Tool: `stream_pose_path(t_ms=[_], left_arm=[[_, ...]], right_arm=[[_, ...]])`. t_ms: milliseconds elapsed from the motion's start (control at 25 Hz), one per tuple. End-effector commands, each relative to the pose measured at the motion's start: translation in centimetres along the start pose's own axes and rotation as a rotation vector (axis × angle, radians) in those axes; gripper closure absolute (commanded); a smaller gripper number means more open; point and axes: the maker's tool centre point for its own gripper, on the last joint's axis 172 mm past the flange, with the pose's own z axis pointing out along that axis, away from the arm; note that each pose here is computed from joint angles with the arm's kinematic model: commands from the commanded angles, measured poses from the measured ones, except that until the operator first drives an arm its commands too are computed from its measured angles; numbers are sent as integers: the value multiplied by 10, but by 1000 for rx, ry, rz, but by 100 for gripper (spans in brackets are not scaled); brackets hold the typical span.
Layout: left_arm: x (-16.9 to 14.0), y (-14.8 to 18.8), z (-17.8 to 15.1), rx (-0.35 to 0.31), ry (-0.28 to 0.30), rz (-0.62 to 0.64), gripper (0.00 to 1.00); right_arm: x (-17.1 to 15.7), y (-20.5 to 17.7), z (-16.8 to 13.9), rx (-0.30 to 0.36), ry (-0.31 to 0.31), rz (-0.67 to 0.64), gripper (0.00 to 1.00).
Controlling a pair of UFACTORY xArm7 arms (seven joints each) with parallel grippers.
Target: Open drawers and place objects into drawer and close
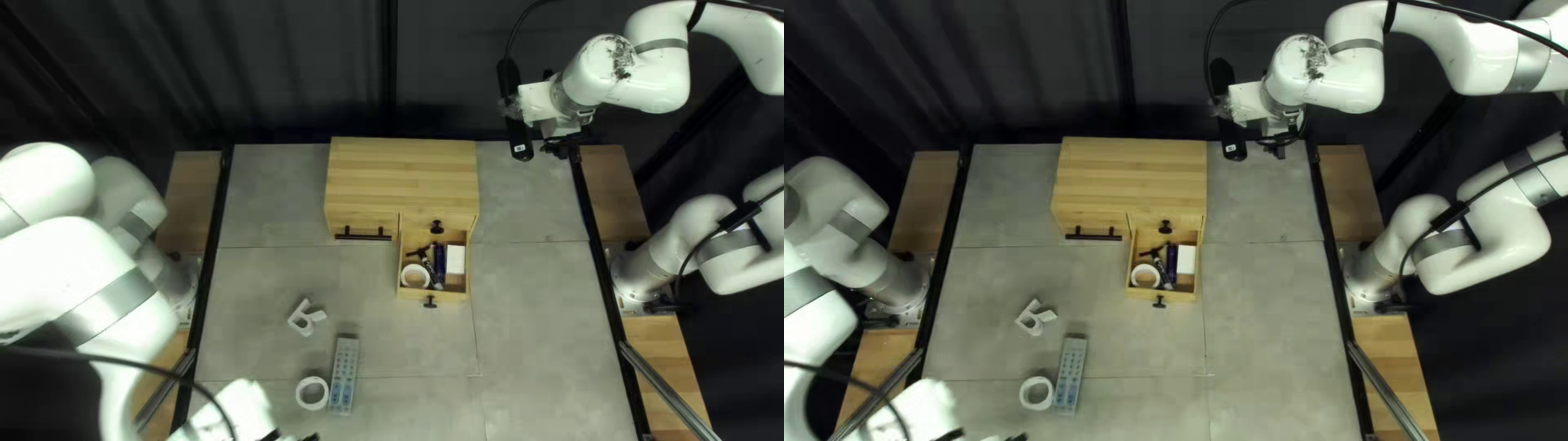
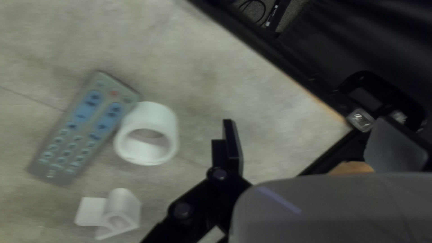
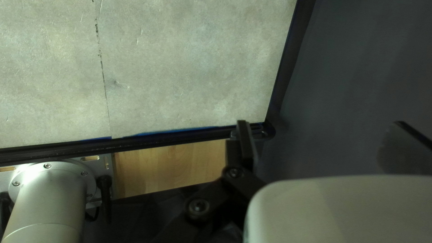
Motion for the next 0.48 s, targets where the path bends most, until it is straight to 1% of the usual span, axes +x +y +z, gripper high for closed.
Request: stream_pose_path(t_ms=[40, 360, 400, 480], left_arm=[[0, 2, 0, 3, 1, 3, 0], [0, 2, 0, 3, 1, 3, 0], [0, 2, 0, 3, 1, 3, 0], [0, 2, 0, 3, 1, 3, 0]], right_arm=[[0, 0, 0, 0, 0, 0, 0], [0, 0, 0, 0, 0, 0, 0], [2, -4, -3, -23, 1, -30, 0], [9, -11, -10, -26, 6, -58, 0]])
